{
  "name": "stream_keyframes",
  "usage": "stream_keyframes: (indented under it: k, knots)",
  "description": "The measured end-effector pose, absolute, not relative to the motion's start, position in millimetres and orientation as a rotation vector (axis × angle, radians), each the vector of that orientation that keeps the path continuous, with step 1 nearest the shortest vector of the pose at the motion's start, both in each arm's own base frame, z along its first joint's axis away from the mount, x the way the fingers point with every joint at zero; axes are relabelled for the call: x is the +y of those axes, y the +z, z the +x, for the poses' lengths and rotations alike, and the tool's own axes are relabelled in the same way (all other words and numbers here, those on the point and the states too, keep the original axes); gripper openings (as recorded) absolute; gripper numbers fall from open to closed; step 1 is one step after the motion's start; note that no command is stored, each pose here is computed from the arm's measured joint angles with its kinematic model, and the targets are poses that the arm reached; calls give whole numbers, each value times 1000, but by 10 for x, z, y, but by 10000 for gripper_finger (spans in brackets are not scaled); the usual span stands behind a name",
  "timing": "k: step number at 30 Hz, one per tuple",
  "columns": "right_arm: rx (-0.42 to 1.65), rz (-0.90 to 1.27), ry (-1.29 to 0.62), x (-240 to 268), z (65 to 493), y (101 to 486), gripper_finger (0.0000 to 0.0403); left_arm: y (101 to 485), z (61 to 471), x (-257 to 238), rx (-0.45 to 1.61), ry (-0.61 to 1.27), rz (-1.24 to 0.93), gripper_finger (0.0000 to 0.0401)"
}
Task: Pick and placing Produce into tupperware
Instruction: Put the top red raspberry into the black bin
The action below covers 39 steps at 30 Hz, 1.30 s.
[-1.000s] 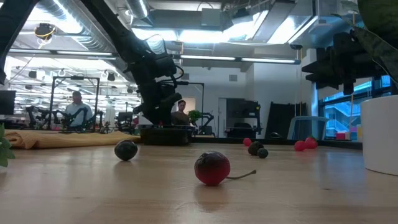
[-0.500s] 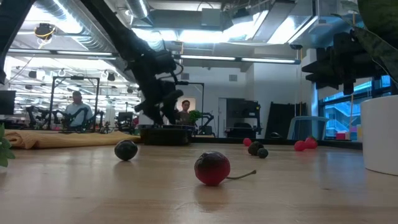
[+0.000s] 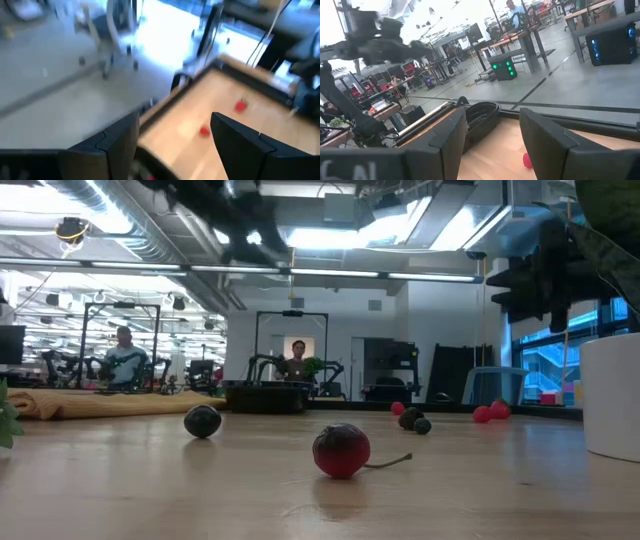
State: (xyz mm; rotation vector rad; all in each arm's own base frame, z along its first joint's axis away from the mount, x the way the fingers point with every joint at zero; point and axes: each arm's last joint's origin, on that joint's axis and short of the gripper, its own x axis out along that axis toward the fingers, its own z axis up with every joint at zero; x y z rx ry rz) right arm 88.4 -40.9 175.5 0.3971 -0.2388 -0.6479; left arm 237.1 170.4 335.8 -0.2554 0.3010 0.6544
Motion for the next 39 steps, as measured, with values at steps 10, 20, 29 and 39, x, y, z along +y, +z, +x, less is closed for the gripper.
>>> stream_keyframes:
  k: [10, 20, 29, 39]
  knots:
    - [-346, 426, -595, -392, 858, 1952, 259, 3380, 1673, 993, 55, 674, -159, 240]
    - [-110, 392, -585, -444, 1049, 2565, 324, 2800, 1333, 747, -62, 638, -204, 240]
    - [367, 609, -843, -865, 1640, 2965, 325, 2642, 1321, 746, -68, 654, -259, 240]
    - [649, 590, -865, -1372, 2452, 2825, 325, 2627, 1323, 743, -88, 639, -365, 240]
